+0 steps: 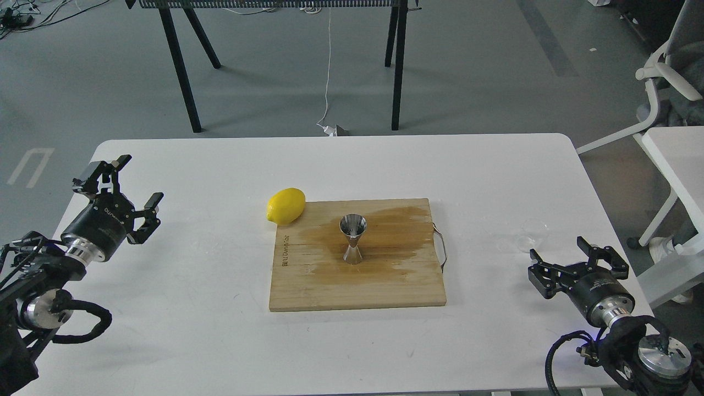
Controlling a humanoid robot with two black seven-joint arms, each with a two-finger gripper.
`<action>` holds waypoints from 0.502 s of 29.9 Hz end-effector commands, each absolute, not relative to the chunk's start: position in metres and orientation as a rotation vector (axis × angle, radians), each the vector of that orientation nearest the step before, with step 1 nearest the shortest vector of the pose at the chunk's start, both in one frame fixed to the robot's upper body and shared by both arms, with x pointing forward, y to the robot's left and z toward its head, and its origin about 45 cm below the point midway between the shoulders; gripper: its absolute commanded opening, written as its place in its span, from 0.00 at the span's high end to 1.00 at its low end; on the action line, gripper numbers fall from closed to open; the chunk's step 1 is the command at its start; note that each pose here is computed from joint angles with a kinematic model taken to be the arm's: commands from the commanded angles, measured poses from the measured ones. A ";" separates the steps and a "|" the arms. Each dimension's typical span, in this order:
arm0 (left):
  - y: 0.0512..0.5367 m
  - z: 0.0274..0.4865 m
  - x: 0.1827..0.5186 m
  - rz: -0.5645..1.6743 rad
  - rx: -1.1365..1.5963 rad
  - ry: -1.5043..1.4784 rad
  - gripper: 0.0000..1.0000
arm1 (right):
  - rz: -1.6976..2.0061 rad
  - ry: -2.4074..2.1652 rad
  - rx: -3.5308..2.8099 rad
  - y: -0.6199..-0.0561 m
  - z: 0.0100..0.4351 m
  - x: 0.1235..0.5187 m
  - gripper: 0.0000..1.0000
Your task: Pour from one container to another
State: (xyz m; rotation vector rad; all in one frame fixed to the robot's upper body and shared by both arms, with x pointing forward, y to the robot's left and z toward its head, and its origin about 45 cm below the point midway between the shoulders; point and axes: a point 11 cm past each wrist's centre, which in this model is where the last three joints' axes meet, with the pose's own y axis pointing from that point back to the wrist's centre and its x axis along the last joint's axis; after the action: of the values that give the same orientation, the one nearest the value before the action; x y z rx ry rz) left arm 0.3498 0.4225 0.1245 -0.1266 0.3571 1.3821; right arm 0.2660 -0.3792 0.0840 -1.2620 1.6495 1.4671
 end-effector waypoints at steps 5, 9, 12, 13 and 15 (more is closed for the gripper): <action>0.423 0.124 0.349 1.387 -0.128 0.359 0.01 | 1.283 1.539 -1.433 -0.390 0.147 0.268 0.03; 0.425 0.125 0.350 1.404 -0.161 0.372 0.01 | 1.150 1.423 -1.543 -0.388 0.175 0.288 0.03; 0.428 0.126 0.350 1.425 -0.197 0.390 0.01 | 1.066 1.403 -1.613 -0.388 0.198 0.322 0.03; 0.428 0.126 0.350 1.426 -0.200 0.391 0.01 | 1.044 1.409 -1.627 -0.390 0.200 0.331 0.03; 0.429 0.127 0.351 1.428 -0.202 0.390 0.01 | 1.009 1.413 -1.640 -0.393 0.204 0.345 0.03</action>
State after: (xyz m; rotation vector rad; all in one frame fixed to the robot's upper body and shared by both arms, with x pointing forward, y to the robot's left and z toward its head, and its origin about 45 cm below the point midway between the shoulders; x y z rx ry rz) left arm 0.3500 0.4276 0.1257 -0.1938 0.3878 1.4230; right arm 0.3235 -0.3900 0.1961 -1.6113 1.4105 1.0618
